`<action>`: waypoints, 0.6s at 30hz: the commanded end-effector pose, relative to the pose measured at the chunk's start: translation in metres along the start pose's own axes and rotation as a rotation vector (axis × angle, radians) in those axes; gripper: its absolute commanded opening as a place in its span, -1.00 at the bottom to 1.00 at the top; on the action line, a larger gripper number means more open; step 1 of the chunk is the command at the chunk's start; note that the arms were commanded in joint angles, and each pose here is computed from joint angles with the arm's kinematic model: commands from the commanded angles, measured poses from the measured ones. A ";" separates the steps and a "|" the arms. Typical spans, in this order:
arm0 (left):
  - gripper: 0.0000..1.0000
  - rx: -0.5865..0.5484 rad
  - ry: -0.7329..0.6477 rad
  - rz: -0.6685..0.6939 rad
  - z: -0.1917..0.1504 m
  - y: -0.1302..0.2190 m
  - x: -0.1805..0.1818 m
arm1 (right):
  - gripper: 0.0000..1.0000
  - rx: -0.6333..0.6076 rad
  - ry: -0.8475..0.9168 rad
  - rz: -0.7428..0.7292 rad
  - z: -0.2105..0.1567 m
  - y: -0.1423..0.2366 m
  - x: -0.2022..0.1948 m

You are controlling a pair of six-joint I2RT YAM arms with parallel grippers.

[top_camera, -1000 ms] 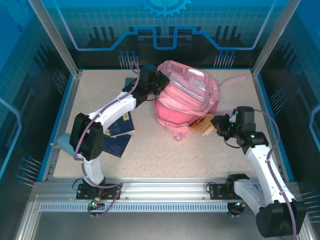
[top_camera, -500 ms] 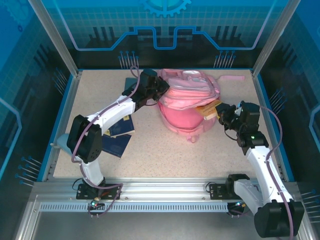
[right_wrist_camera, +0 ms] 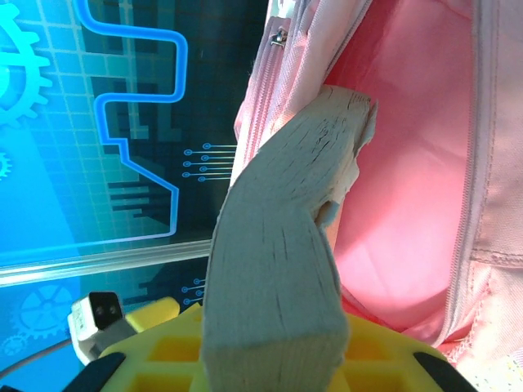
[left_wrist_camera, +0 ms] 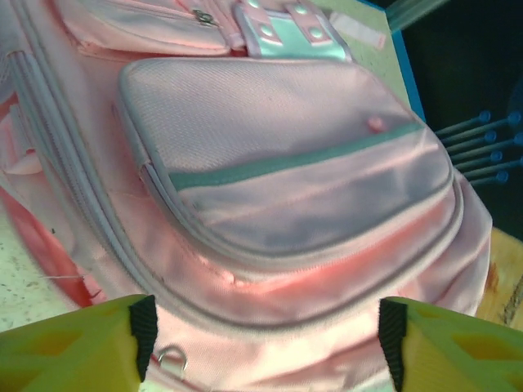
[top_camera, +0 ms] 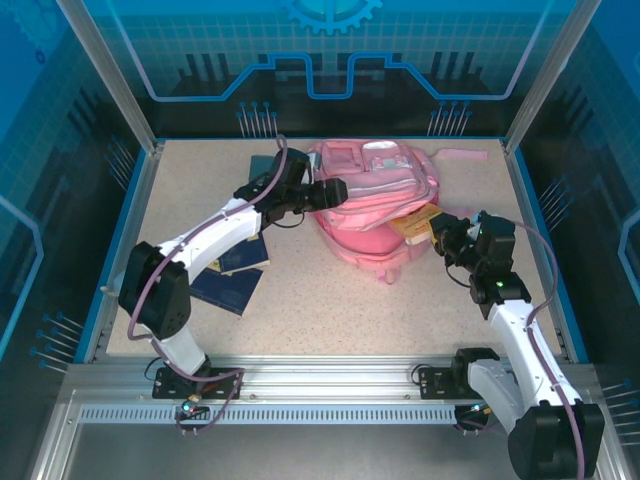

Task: Pack the student bag
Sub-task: Place the book in the student bag, then adjust the student bag at the top-center of the table.

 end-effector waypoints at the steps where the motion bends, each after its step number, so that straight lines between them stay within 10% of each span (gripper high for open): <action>1: 0.52 0.091 -0.352 -0.037 -0.018 0.012 -0.010 | -0.58 -0.044 0.070 0.167 0.011 0.010 0.045; 8: 0.54 0.116 -0.811 -0.117 -0.030 0.005 -0.043 | -0.58 -0.038 0.063 0.152 0.010 0.009 0.041; 18: 0.41 0.246 -0.993 -0.066 -0.040 -0.037 -0.046 | -0.57 -0.036 0.067 0.147 0.011 0.009 0.043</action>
Point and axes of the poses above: each hand's point on the last joint's axis, 136 mm out from that joint toward the fingers, its own y axis back along the fingers, its own x axis along the line the jaws close on, z = x × y, the point moved 2 cm from there along y, back along the fingers, and after that the axes turned 4 degrees about y, right-handed, at the moved point
